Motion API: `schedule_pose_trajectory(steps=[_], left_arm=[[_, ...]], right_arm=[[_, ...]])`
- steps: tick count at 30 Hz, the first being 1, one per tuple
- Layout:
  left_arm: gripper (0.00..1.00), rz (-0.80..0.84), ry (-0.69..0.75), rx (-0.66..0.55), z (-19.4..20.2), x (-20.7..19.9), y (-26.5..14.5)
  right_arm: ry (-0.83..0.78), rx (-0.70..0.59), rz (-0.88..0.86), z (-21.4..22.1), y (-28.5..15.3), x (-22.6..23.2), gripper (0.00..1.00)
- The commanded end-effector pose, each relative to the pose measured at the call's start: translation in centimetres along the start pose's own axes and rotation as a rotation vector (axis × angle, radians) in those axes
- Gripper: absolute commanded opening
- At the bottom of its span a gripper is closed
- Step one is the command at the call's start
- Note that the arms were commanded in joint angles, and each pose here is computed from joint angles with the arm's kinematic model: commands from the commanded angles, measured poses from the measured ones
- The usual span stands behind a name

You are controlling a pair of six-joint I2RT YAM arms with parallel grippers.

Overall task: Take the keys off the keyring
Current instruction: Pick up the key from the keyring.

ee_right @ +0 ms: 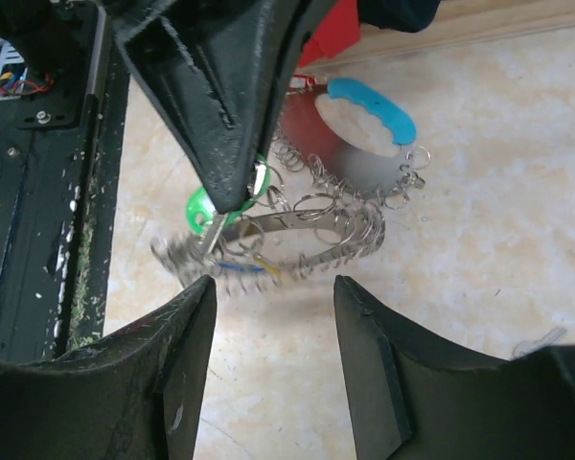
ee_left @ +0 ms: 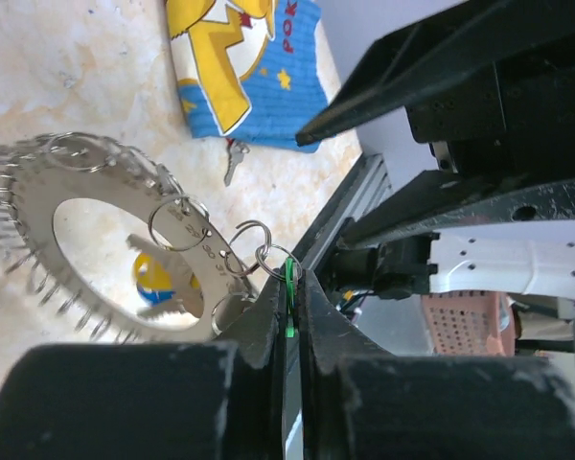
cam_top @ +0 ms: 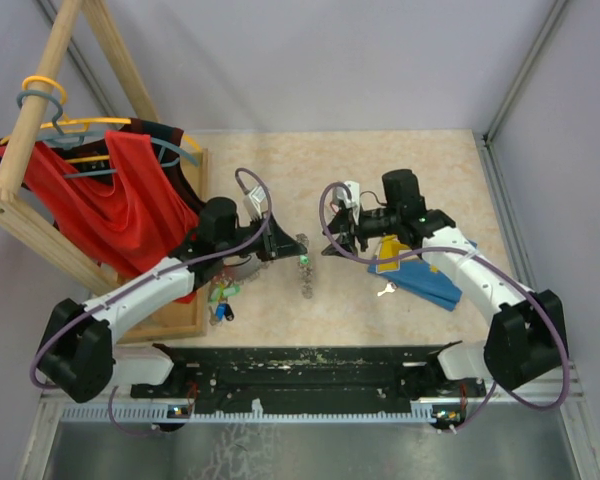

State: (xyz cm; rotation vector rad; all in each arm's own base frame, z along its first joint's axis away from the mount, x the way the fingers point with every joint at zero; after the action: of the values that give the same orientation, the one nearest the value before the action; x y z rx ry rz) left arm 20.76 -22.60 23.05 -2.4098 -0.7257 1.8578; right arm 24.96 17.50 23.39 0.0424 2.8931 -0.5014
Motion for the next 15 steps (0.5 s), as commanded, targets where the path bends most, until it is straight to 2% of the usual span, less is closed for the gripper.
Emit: schedule_pose_trajectory(steps=[1, 6, 15], left_arm=[[0.00, 0.124, -0.048, -0.056, -1.2, -1.8, 0.3], [0.00, 0.118, -0.147, -0.083, -1.9, -2.0, 1.1], [0.00, 0.065, -0.326, -0.143, -2.9, -2.0, 2.0]], right_arm=[[-0.139, -0.083, -0.025, -3.5, -1.5, -0.1, 0.52], [-0.181, -0.080, -0.024, -3.9, -1.8, 0.2, 0.52], [-0.218, 0.040, 0.106, -4.1, -1.0, -0.3, 0.56]])
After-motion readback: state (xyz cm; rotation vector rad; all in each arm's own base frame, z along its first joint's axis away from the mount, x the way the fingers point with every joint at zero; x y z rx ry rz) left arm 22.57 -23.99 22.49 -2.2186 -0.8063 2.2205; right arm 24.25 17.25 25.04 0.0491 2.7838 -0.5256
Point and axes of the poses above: each gripper's point midway between its finger pads, its own y axis out along the fingers, its own x axis along the line the jaws close on, z = x × y, the point moved 9 cm from there along -y, back along the fingers, and after that the axes turned 14 degrees about -y, right-handed, at the moved point
